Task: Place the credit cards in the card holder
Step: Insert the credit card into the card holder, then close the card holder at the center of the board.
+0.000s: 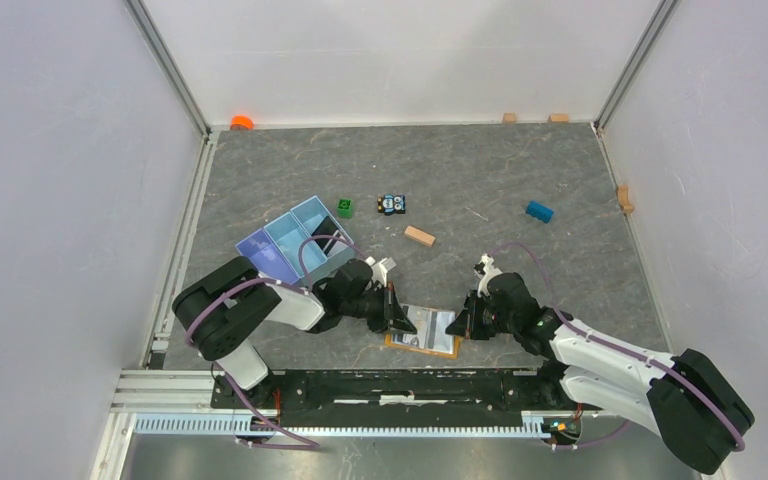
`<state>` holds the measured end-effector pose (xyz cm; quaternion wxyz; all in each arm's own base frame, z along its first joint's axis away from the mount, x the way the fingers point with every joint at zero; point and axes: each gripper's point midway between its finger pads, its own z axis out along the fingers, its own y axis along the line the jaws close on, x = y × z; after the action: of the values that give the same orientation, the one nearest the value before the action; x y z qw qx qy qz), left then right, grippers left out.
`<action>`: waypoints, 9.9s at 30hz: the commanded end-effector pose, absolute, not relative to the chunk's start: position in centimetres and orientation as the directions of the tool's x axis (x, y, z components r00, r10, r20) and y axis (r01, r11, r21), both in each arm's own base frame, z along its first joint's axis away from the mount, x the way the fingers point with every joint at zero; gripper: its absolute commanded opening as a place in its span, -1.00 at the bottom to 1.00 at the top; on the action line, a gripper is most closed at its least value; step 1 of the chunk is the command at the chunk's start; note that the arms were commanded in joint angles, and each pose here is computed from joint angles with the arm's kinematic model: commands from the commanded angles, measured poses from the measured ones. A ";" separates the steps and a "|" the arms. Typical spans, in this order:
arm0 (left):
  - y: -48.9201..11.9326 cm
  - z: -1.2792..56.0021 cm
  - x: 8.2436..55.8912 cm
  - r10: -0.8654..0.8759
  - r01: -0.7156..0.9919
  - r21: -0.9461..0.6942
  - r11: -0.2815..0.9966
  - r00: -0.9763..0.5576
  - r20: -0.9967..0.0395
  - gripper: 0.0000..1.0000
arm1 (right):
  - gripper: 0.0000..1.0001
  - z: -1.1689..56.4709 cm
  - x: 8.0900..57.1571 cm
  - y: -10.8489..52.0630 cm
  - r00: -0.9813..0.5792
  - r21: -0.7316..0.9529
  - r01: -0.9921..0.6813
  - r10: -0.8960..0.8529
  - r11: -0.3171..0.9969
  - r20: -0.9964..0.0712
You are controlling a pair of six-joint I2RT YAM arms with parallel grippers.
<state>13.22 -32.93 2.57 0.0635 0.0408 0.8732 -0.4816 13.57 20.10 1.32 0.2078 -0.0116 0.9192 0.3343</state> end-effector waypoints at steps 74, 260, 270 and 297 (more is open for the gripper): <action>-32.8 -1.1 13.4 -0.009 0.116 -0.820 0.560 -0.989 -0.146 -0.96 | -1.00 -1.8 12.2 16.3 -0.932 0.449 -0.097 0.078 0.888 -0.354; -29.6 7.8 18.7 -0.036 0.289 -0.645 0.707 -0.897 -0.440 0.57 | -1.00 10.2 17.6 20.8 -0.765 0.398 -0.438 -0.101 0.806 -0.637; -25.5 6.0 17.0 -0.070 0.198 -0.624 0.756 -0.923 -0.378 0.59 | -1.00 11.2 15.4 25.7 -0.725 0.414 -0.531 -0.144 0.739 -0.673; -24.9 6.5 18.5 -0.121 0.173 -0.680 0.712 -0.924 -0.362 0.64 | -0.87 7.3 14.2 25.3 -0.718 0.332 -0.559 -0.243 0.760 -0.652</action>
<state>17.97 -24.03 5.77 0.1803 -0.0058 0.9169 -0.3559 15.69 22.49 6.97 0.3142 -0.2038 0.9056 0.1990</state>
